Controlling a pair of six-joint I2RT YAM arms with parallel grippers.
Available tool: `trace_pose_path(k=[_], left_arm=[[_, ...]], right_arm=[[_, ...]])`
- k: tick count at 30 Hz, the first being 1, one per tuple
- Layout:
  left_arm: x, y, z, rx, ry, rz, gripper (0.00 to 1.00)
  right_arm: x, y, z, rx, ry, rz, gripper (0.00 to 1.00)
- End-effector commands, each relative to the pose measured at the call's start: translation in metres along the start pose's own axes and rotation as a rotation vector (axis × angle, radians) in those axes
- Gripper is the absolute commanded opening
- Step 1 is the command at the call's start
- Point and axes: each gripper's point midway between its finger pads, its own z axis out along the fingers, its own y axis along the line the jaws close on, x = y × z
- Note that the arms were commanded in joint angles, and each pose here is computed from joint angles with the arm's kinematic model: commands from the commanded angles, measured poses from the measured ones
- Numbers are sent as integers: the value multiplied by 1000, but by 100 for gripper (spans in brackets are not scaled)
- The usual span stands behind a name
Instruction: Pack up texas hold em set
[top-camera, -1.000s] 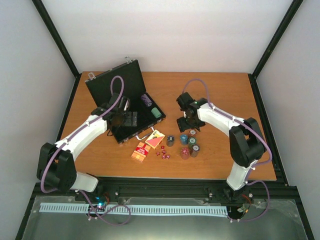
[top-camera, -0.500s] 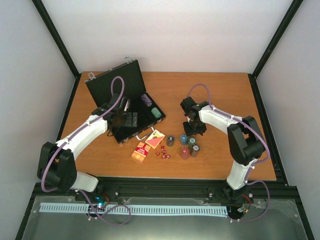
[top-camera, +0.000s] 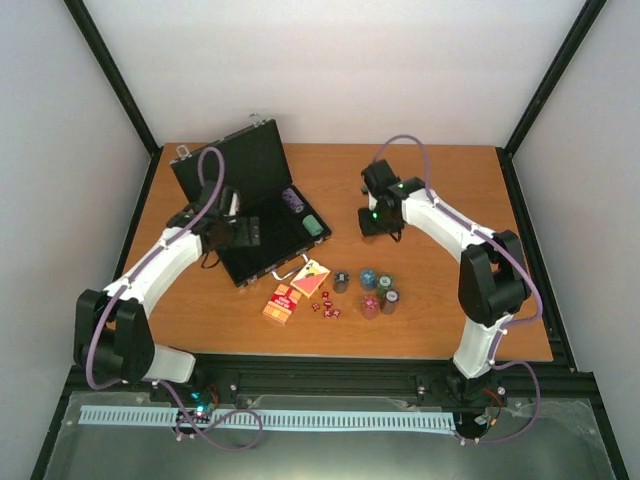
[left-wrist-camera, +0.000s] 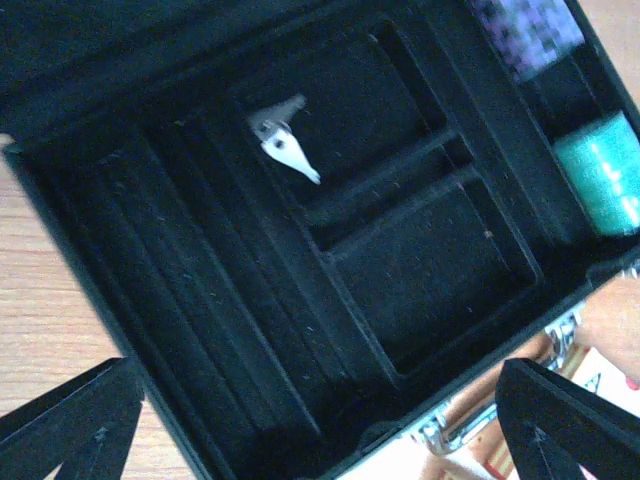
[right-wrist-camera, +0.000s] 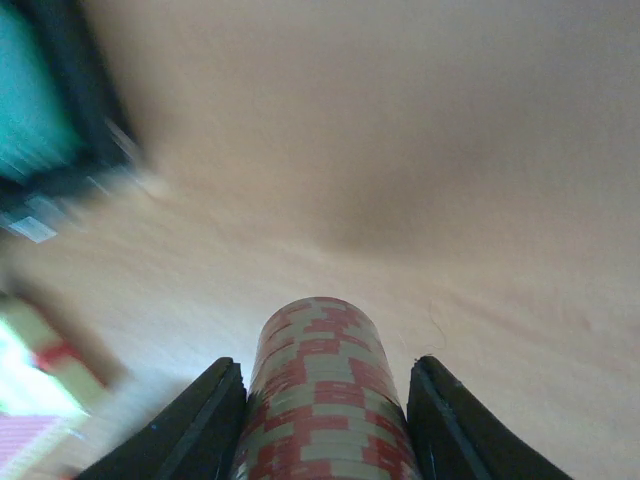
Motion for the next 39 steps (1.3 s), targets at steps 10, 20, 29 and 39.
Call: trace_pose_path(k=[10, 20, 29, 39], left_arm=[[-13, 14, -24, 74, -15, -176, 100], [6, 23, -19, 46, 26, -213, 100], [13, 21, -14, 63, 38, -222, 100], [18, 22, -14, 59, 57, -200, 100]], right_arm=[[-174, 166, -29, -604, -381, -28, 3], [-199, 234, -21, -687, -473, -107, 3], [-200, 233, 27, -478, -544, -165, 3], [-196, 222, 72, -330, -555, -213, 10]])
